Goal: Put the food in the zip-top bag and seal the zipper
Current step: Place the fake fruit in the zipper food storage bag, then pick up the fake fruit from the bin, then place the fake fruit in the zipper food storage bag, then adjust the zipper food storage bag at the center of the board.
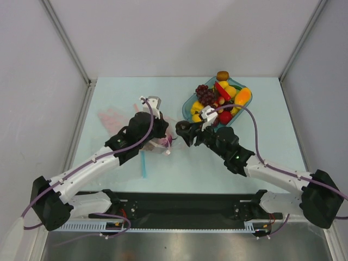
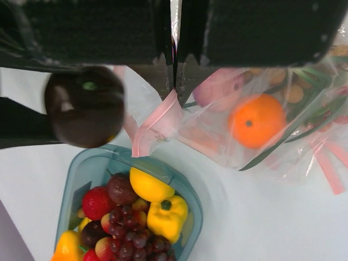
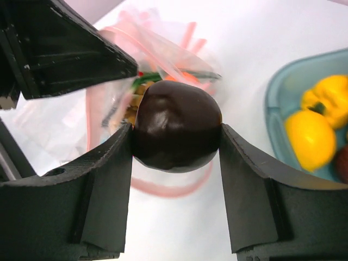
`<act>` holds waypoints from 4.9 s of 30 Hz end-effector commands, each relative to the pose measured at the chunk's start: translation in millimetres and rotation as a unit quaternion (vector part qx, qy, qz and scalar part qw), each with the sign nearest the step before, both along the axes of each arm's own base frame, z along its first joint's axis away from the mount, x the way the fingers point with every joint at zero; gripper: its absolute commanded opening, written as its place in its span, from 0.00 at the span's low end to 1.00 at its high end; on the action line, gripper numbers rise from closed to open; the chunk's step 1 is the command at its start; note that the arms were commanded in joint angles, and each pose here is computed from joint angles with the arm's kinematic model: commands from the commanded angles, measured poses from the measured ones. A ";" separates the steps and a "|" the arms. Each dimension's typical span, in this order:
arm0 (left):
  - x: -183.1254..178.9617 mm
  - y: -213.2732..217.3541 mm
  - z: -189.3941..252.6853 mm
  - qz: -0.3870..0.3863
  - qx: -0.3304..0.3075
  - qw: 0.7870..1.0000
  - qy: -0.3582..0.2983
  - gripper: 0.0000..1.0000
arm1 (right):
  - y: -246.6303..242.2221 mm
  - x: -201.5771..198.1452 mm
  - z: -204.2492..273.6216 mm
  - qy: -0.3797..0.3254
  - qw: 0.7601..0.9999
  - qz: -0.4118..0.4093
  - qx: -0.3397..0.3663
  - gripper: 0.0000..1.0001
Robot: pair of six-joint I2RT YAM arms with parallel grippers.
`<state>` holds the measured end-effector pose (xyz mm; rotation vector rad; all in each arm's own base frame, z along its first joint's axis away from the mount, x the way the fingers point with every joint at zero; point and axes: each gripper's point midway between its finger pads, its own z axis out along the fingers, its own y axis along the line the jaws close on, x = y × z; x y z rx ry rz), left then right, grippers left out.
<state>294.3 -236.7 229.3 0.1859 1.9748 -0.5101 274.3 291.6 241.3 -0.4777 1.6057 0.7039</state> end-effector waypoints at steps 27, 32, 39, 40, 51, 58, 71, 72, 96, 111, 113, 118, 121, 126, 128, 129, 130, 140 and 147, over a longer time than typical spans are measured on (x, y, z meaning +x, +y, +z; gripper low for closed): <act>-2.2 -3.6 18.3 0.011 -0.041 0.999 -0.013 0.02 | -68.4 73.2 -14.6 0.081 0.979 -0.185 0.022 0.82; -2.2 -4.7 15.9 0.009 -0.040 0.999 -0.010 0.02 | -70.6 101.7 -42.0 0.153 0.971 -0.183 0.002 0.86; -1.5 -7.2 14.8 0.005 -0.038 0.999 -0.008 0.02 | -67.3 137.9 -90.9 0.213 0.956 -0.196 -0.049 0.86; -1.5 -7.5 16.0 0.004 -0.040 0.999 -0.009 0.02 | -69.8 142.2 -103.0 0.223 0.952 -0.199 -0.057 0.87; -1.0 -7.5 14.0 0.004 -0.037 0.999 -0.008 0.02 | -66.9 165.9 -176.0 0.322 0.923 -0.198 -0.073 0.86; -1.6 -7.6 14.2 0.003 -0.037 0.999 -0.008 0.02 | -61.6 160.8 -179.3 0.342 0.920 -0.179 -0.074 0.67; -2.3 -7.7 15.4 0.002 -0.039 0.999 -0.009 0.02 | -57.3 100.5 -51.7 0.210 0.970 -0.121 0.035 0.55; -2.3 -7.7 16.3 0.002 -0.040 0.999 -0.010 0.02 | -53.6 94.2 -43.3 0.199 0.973 -0.108 0.040 0.54; -38.3 -36.6 52.1 -0.118 -0.093 0.988 -0.016 0.01 | 40.2 -10.2 13.0 -0.004 0.993 0.098 0.064 0.47; -42.9 -27.3 61.6 -0.095 -0.128 0.987 -0.017 0.01 | 64.6 -15.8 3.2 0.006 0.990 0.122 0.064 0.91; -38.4 -15.0 62.6 -0.065 -0.130 0.989 -0.026 0.01 | 55.6 -21.8 14.0 -0.009 0.991 0.117 0.069 0.95; -30.2 4.4 57.7 -0.017 -0.119 0.992 -0.031 0.01 | 43.6 -37.6 38.2 -0.028 0.991 0.109 0.078 0.96; -26.6 12.1 57.2 0.004 -0.111 0.993 -0.037 0.01 | 40.2 -47.4 51.9 -0.043 0.991 0.102 0.075 0.87; -24.8 15.8 55.6 0.015 -0.114 0.992 -0.043 0.00 | 25.3 -45.9 61.0 -0.052 0.993 0.068 0.079 0.79; -25.9 16.7 57.5 0.015 -0.118 0.992 -0.046 0.01 | 14.6 -33.7 58.6 -0.042 0.996 0.022 0.073 0.74; -26.3 16.9 57.4 0.015 -0.120 0.992 -0.046 0.01 | 10.7 -28.4 50.2 -0.030 0.998 0.002 0.059 0.71; -27.1 17.1 57.8 0.015 -0.122 0.991 -0.046 0.01 | 7.2 -24.0 50.6 -0.024 0.998 -0.015 0.060 0.68; -29.5 32.8 64.2 0.046 -0.148 0.986 -0.066 0.02 | -0.2 -4.4 31.2 0.001 0.997 -0.077 0.030 0.73; -29.8 41.3 66.6 0.063 -0.148 0.984 -0.072 0.03 | 10.1 -12.8 32.2 -0.002 0.999 -0.041 0.033 0.70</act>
